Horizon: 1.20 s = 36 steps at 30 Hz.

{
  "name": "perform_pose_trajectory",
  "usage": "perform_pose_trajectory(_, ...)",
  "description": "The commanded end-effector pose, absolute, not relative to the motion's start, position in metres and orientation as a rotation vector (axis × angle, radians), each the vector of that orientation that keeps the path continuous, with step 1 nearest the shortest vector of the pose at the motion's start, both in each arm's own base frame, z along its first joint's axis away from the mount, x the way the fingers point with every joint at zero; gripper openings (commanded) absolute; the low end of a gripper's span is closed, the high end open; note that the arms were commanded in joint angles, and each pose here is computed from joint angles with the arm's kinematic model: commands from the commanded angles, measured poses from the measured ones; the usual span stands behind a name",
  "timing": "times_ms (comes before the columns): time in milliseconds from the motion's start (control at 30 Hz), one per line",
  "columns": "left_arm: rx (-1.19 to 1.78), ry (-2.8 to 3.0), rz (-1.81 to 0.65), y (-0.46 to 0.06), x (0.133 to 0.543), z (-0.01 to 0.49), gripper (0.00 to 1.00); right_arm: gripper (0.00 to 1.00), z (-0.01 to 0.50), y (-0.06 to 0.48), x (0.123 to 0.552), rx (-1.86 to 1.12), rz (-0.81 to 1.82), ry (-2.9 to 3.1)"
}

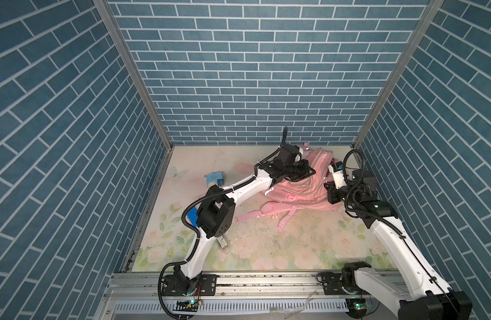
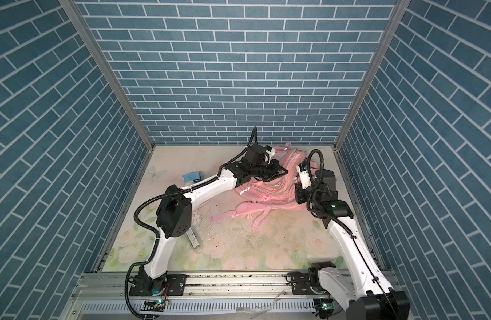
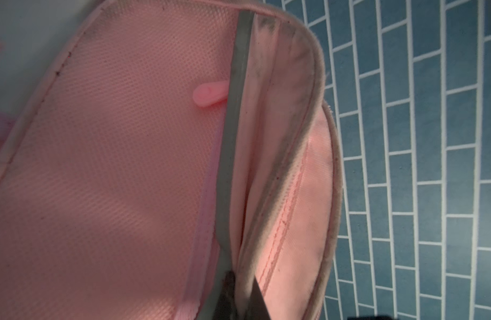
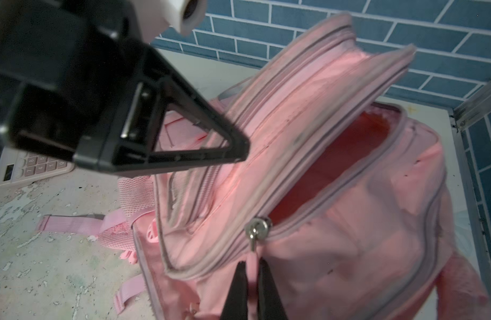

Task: Pack books, pencil case, and school supplies into a backpack
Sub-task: Unzip the student bag at the top-center of the table.

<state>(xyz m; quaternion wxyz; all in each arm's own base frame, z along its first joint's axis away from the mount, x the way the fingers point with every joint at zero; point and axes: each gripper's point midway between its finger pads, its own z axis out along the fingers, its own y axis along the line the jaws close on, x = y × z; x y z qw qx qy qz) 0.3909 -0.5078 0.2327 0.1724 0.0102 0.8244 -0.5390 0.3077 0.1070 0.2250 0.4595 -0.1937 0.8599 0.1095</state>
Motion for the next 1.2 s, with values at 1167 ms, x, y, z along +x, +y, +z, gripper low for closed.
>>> perform_pose_trajectory(1167,-0.196,1.798,-1.899,-0.514,0.414,0.381,0.00,0.00,0.224,0.082,0.323,-0.521,0.296,1.997)
